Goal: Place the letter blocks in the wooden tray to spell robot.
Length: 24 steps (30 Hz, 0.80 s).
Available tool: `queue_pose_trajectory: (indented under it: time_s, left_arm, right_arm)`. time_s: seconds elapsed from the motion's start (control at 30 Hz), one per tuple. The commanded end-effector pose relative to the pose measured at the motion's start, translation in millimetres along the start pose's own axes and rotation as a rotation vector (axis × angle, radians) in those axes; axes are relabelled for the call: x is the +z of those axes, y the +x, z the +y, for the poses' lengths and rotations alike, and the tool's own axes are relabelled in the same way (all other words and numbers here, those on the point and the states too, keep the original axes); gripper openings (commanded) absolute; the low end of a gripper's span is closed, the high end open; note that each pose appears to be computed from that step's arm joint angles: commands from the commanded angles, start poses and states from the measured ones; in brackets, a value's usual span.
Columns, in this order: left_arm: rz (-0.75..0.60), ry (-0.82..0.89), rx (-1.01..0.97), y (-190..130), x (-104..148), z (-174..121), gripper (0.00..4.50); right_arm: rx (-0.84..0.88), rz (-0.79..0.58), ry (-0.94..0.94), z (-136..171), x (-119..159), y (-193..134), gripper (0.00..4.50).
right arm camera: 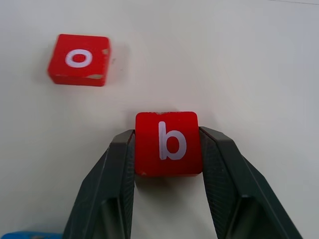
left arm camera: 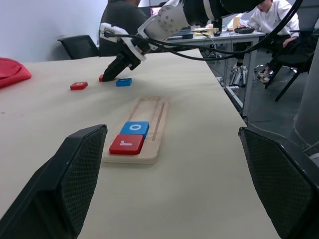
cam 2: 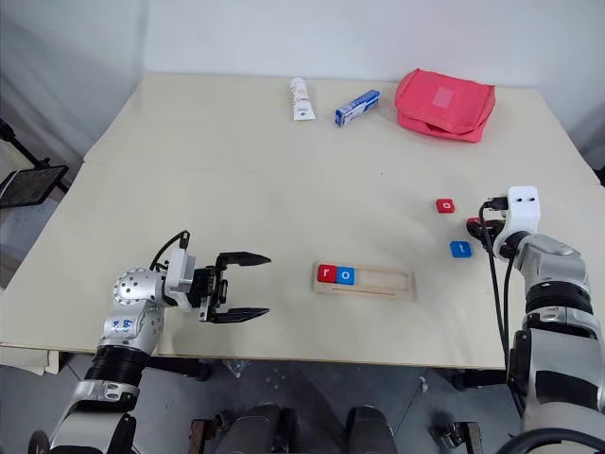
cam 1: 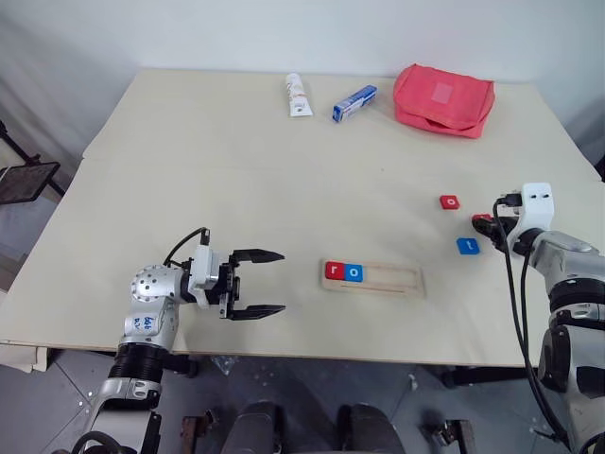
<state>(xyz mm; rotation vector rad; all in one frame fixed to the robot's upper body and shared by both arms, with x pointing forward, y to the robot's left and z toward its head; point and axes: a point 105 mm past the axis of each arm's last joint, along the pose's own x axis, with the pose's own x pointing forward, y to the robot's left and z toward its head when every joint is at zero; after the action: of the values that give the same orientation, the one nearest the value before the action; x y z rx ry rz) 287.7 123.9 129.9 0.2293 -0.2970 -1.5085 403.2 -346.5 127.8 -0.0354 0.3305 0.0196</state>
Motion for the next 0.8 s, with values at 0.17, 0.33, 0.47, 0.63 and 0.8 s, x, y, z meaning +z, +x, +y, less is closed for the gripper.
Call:
queue_pose_trajectory:
  time_s: [0.17,0.33,0.47,0.63,0.8]
  left_arm:
    - [-0.001,0.006,-0.006,-9.6,-1.1,5.5,4.50]
    - [0.001,0.011,0.000,-13.3,-2.0,12.0,4.50]
    - [0.002,0.010,-0.004,-14.5,-2.2,14.4,4.50]
    - [-0.003,0.026,-0.016,-8.9,0.7,20.7,4.50]
    - [-0.003,0.031,-0.018,-8.7,2.1,22.7,4.50]
  right_arm:
    - [-0.014,-0.210,-0.036,28.0,38.6,-54.8,1.46]
    - [-0.055,-0.203,-0.026,62.1,18.5,-104.1,1.46]
    - [-0.065,-0.152,-0.017,79.8,-1.8,-121.1,1.46]
    - [-0.091,-0.063,0.050,100.4,-42.7,-133.6,1.46]
    - [-0.089,-0.046,0.073,105.0,-52.0,-130.0,1.46]
